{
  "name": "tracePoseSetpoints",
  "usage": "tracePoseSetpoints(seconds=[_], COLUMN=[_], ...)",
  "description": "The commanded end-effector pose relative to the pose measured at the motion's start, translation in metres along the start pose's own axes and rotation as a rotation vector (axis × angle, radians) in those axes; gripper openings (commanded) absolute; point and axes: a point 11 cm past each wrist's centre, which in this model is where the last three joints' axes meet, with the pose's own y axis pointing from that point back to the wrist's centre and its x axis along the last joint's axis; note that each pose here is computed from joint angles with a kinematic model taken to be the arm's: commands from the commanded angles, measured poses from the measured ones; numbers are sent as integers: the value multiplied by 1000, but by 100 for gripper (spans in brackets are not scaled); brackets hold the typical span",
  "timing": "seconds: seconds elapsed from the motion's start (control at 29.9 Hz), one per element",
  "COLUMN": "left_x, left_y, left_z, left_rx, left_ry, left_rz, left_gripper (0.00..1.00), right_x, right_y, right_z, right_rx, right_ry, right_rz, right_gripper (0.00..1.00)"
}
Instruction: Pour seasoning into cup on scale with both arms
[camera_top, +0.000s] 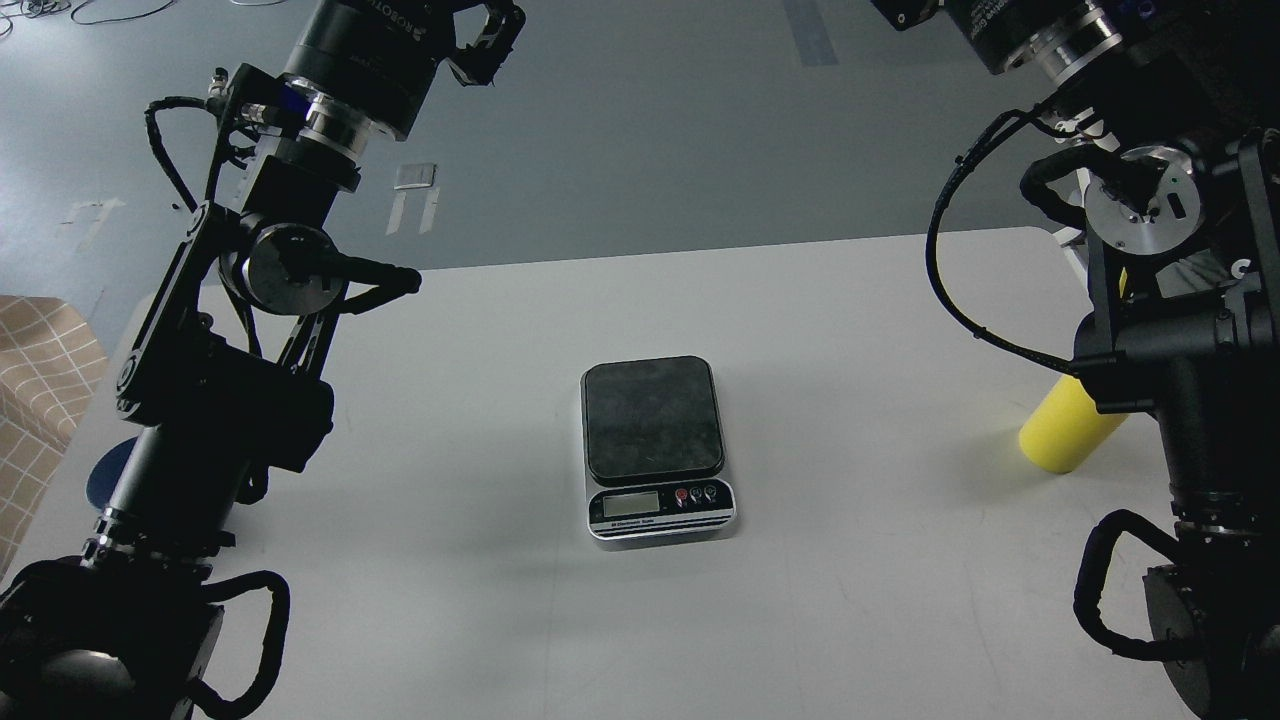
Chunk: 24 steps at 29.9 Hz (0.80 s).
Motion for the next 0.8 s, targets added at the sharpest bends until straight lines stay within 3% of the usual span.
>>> tracePoseSetpoints(seconds=[0.0,0.43,0.77], left_x=[-1,12,10], left_y=[2,24,21], left_z=[-5,-14,-11], left_rx=[9,35,25], left_ry=[9,13,13], left_rz=[-4,-29,-28], left_gripper=[99,99,99], right_x=[-4,3,2], right_y=[0,6,9], right_z=[4,10,15], right_rx=[-8,-21,-29], right_ry=[-4,-14,-23], right_rz=[-8,13,15], right_gripper=[99,99,99])
